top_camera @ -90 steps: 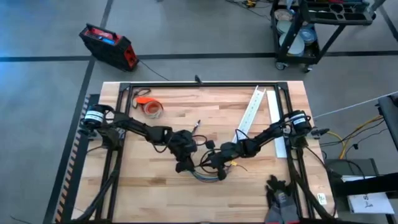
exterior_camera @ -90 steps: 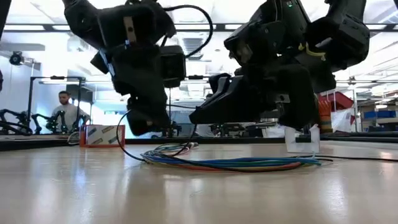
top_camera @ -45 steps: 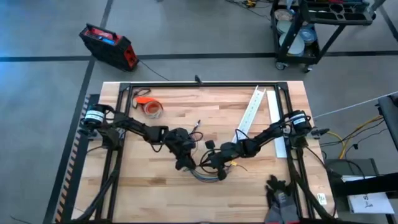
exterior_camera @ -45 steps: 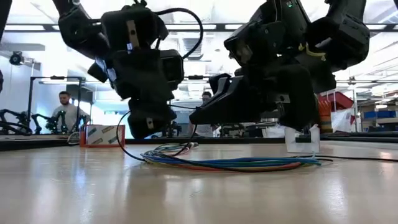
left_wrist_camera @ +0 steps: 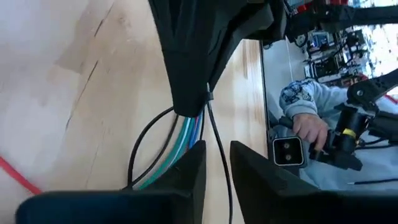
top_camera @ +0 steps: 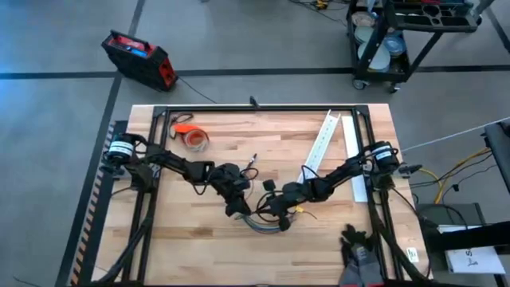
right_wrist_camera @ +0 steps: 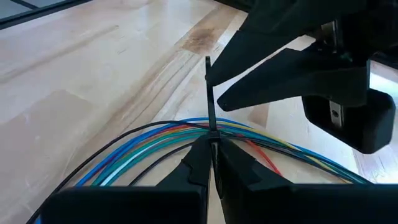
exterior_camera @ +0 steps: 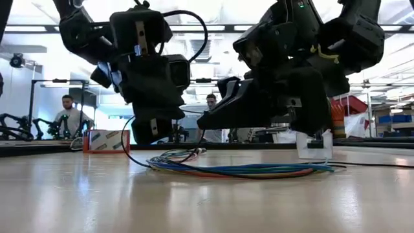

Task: Ziptie cables
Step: Wrap the cables together using a black zip tie

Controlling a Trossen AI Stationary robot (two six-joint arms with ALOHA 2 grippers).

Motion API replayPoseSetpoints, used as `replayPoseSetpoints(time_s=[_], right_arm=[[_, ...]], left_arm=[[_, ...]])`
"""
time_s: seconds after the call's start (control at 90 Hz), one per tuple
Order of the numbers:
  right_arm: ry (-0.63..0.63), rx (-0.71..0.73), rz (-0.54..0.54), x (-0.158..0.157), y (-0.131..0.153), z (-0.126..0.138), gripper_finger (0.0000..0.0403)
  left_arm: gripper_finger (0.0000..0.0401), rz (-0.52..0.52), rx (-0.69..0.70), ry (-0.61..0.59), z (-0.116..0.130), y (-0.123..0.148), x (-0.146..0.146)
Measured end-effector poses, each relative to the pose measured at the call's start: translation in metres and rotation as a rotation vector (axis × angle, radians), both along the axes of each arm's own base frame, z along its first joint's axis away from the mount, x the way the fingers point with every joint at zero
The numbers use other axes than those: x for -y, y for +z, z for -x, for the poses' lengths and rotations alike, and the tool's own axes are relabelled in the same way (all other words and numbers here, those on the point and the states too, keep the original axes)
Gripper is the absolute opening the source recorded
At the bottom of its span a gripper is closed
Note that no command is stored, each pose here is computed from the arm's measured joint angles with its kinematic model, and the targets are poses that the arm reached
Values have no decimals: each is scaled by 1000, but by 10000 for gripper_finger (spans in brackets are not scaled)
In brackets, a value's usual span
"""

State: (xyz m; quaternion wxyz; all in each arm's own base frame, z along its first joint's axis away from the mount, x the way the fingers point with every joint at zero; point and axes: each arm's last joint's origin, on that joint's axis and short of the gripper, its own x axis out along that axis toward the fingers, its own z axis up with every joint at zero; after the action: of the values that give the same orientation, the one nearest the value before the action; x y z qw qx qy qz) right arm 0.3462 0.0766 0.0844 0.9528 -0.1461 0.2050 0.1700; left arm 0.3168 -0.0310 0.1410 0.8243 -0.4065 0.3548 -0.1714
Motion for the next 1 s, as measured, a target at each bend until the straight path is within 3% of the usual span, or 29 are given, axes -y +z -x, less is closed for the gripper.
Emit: replayPoseSetpoints(time_s=[0.256, 0.433, 0.611, 0.8, 1.0], right_arm=[[-1, 0, 0, 0, 0, 0, 0], [-1, 0, 0, 0, 0, 0, 0], [-2, -1, -1, 0, 0, 0, 0], [-4, -1, -2, 0, 0, 0, 0], [-8, -7, -6, 0, 0, 0, 0]], left_arm=[[105, 54, -63, 16, -1, -7, 0], [109, 53, -49, 2, -8, -7, 1], [78, 53, -27, 2, -10, -5, 1], [9, 33, -16, -4, -11, -10, -2], [1, 9, 3, -7, -12, -11, -6]])
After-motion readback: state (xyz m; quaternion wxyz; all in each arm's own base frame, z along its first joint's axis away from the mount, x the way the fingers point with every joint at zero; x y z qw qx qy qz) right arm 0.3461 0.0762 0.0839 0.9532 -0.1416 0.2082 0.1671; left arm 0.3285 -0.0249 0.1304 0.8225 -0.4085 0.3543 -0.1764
